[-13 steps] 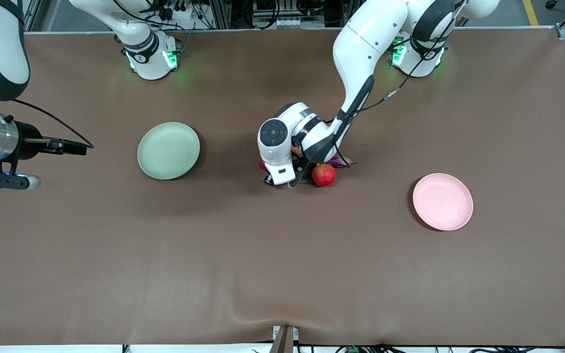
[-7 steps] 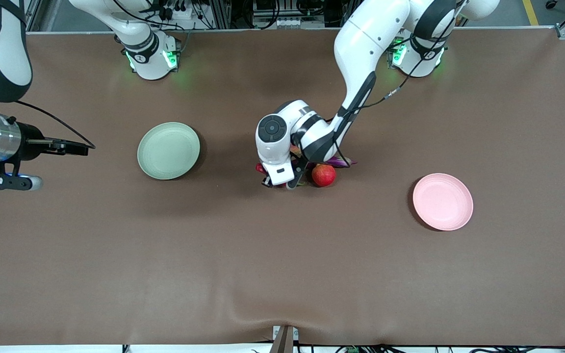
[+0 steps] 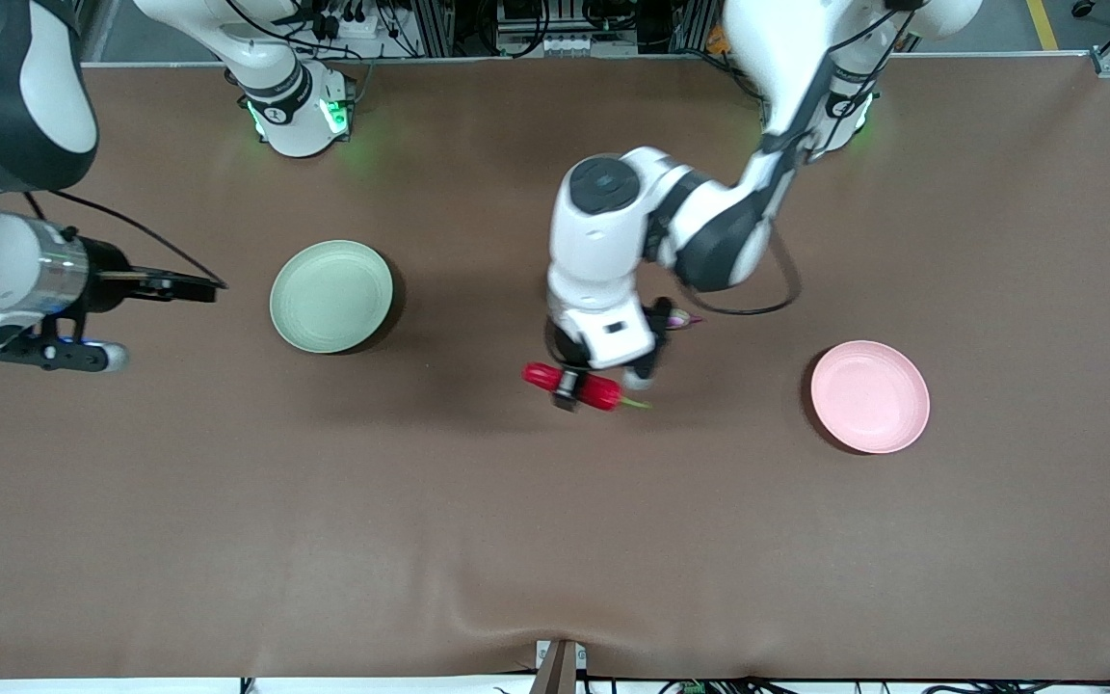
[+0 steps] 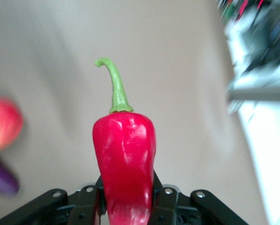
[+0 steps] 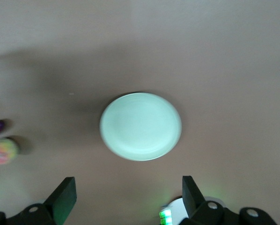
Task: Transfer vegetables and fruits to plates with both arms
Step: 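Carry the pepper to the pink plate while the right gripper reaches the peach, then lower the pepper onto the pink plate while the right gripper grasps the peach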
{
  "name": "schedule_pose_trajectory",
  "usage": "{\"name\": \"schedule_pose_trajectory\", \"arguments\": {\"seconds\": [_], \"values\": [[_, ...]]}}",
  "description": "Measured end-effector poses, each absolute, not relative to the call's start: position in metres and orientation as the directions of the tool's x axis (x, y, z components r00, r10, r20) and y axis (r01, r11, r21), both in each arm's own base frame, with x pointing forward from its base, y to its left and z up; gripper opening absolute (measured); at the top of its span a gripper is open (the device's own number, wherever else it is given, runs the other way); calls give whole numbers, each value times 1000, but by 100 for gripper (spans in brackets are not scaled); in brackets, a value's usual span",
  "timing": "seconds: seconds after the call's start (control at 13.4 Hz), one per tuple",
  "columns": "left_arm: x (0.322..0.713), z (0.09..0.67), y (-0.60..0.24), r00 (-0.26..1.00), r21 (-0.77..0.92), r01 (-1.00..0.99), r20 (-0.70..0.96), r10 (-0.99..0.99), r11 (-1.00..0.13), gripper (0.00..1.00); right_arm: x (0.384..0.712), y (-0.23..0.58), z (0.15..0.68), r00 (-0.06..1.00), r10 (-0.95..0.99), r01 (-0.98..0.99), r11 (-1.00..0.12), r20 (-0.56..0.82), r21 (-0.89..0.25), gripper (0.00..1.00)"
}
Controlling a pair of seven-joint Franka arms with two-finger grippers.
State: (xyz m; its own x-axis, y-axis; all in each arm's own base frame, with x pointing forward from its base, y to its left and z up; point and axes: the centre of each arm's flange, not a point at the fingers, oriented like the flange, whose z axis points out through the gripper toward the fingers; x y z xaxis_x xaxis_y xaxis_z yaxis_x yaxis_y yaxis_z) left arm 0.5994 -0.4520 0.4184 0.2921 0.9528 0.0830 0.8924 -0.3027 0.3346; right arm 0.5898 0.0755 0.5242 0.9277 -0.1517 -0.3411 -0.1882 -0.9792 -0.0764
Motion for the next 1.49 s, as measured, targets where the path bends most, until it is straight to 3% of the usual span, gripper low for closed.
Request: {"name": "schedule_pose_trajectory", "arguments": {"seconds": [0.37, 0.67, 0.97, 1.27, 1.49], "values": [[710, 365, -214, 157, 210, 952, 291, 944, -223, 33, 586, 176, 481, 895, -242, -286, -956, -373, -66, 100], [737, 315, -59, 227, 57, 964, 335, 915, -260, 33, 547, 287, 437, 867, -344, -368, -930, -361, 3, 100], [717, 283, -6, 343, -96, 939, 308, 887, -330, 33, 487, 381, 399, 843, -440, -449, -892, -310, 45, 100], [646, 282, 14, 500, -297, 847, 167, 850, -440, 33, 434, 442, 352, 816, -524, -537, -844, -245, 16, 100], [595, 279, -9, 566, -339, 789, 74, 821, -513, 33, 424, 471, 321, 770, -601, -622, -782, -212, -41, 100]]}}
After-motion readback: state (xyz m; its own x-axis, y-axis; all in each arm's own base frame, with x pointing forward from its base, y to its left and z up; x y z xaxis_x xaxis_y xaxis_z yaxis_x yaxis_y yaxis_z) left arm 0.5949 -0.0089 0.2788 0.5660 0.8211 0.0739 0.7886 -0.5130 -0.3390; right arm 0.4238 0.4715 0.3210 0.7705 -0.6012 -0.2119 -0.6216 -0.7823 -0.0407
